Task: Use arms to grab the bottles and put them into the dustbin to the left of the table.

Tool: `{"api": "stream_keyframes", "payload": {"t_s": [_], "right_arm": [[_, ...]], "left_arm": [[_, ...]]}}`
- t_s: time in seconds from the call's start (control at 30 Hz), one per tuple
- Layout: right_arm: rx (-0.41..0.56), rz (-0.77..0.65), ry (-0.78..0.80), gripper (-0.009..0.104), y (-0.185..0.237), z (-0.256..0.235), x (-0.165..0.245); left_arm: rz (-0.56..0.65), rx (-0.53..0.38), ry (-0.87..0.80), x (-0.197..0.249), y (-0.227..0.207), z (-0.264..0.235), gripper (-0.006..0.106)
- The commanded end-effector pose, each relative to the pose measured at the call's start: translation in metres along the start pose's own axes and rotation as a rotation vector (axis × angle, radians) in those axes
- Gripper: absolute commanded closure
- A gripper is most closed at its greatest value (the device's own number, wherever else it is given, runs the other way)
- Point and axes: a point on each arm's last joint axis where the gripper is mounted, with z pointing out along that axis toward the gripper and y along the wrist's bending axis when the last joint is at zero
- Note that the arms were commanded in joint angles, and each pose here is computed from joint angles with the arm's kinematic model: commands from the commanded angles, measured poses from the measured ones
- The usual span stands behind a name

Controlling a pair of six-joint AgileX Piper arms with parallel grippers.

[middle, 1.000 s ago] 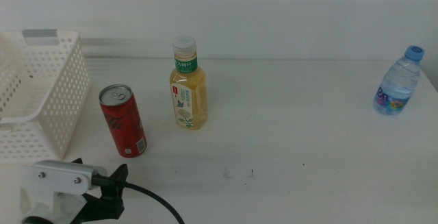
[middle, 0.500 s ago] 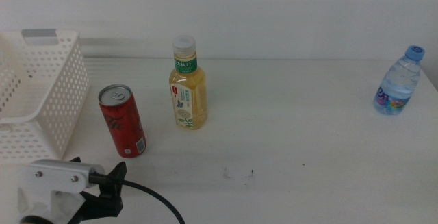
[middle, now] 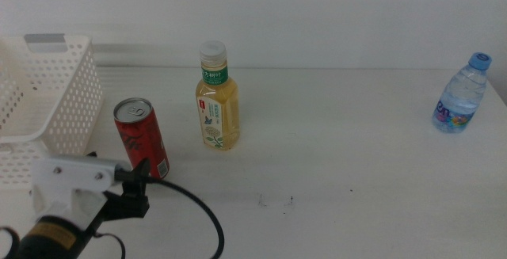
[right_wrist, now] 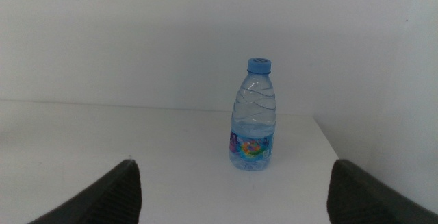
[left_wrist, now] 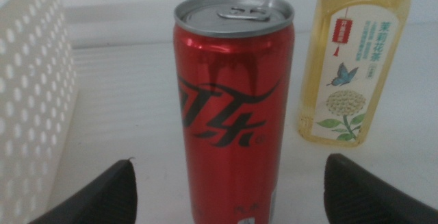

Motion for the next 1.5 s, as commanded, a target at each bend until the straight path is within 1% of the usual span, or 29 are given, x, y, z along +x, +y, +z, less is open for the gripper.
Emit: {"api": "stream_keyframes", "payload": {"t_s": [0.0,0.2,0.27,0.53,0.77,1.0,1.27,1.37,1.47], "right_arm": [[0.007,-0.004,-0.011,0.003,0.000,0.000,0.000],[0.007,-0.004,-0.011,0.003,0.000,0.000,0.000],[0.007,-0.004,-0.011,0.003,0.000,0.000,0.000],[0.007,-0.004,-0.011,0.003,0.000,0.000,0.000],[0.007,-0.004,-0.011,0.003,0.000,0.000,0.000],[0.007,-0.004,-0.011,0.003,0.000,0.000,0.000],[0.007,-0.004,-0.011,0.003,0.000,0.000,0.000],[0.007,-0.004,-0.011,0.003,0.000,0.000,0.000],[0.007,-0.004,-0.011,0.003,0.000,0.000,0.000]], "left_arm": [[0.015,0.035,0.020,-0.001,0.000,0.008,0.007],[0.000,0.060,0.026,-0.002,0.010,0.022,0.007],[0.013,0.080,0.031,-0.002,0.009,0.027,0.007],[0.019,0.098,0.028,0.000,0.008,0.052,0.007],[0.020,0.098,0.020,0.000,0.008,0.073,0.007],[0.014,0.068,0.026,0.006,0.011,0.090,0.007],[-0.003,0.055,0.008,0.013,0.013,0.097,0.007],[-0.005,0.047,0.002,0.016,0.014,0.098,0.009],[-0.006,0.051,-0.008,0.018,0.014,0.100,0.014]]}}
